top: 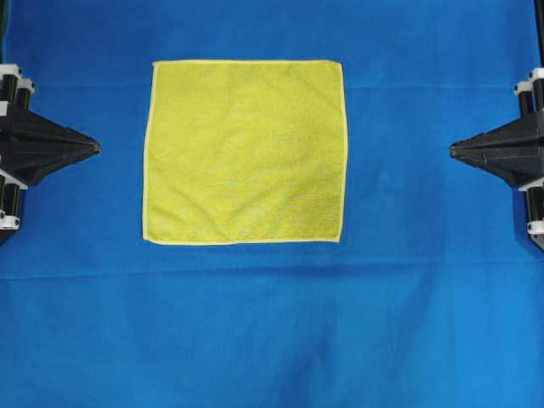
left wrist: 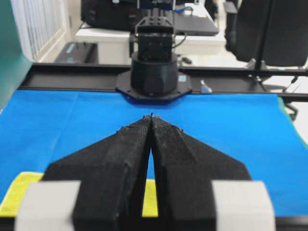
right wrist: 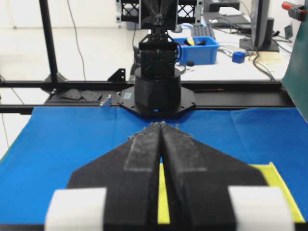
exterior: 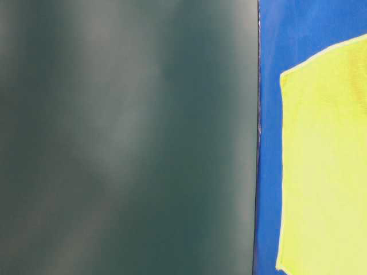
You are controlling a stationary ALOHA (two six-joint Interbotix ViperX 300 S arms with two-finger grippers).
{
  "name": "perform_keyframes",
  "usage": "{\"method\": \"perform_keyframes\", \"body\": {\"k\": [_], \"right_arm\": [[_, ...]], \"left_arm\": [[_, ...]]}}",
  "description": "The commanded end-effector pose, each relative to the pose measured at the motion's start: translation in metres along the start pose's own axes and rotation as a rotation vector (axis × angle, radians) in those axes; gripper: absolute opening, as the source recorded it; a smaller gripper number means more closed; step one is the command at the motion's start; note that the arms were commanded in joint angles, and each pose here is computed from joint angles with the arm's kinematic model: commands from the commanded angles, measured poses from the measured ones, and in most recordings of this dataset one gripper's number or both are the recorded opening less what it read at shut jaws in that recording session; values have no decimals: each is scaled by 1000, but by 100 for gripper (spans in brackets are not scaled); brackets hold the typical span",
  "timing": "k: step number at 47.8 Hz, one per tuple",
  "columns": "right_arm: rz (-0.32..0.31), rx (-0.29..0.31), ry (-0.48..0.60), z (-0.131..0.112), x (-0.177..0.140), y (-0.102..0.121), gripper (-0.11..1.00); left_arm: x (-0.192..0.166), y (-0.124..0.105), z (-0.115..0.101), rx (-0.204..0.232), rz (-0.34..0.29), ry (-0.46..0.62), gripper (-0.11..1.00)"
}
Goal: Fold the yellow towel.
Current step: 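Move both grippers to the towel's far corners and pinch them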
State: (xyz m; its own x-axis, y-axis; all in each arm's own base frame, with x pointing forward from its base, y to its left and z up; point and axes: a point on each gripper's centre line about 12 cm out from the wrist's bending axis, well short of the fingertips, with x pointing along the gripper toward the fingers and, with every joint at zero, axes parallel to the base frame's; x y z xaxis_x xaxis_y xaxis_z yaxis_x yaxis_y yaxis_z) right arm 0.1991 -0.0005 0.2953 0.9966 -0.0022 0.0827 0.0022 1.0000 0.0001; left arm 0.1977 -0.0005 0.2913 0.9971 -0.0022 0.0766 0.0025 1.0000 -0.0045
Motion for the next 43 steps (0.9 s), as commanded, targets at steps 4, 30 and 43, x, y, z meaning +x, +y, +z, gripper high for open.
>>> {"method": "perform_keyframes", "body": {"k": [4, 30, 43], "right_arm": [[-66, 5, 7, 8, 11, -14, 0], [-422, 82, 520, -69, 84, -130, 1], [-491, 132, 759, -130, 114, -181, 59]], "left_arm": [[8, 16, 3, -23, 82, 57, 0], [23, 83, -68, -71, 361, 391, 1], [38, 127, -116, -96, 482, 504, 65]]}}
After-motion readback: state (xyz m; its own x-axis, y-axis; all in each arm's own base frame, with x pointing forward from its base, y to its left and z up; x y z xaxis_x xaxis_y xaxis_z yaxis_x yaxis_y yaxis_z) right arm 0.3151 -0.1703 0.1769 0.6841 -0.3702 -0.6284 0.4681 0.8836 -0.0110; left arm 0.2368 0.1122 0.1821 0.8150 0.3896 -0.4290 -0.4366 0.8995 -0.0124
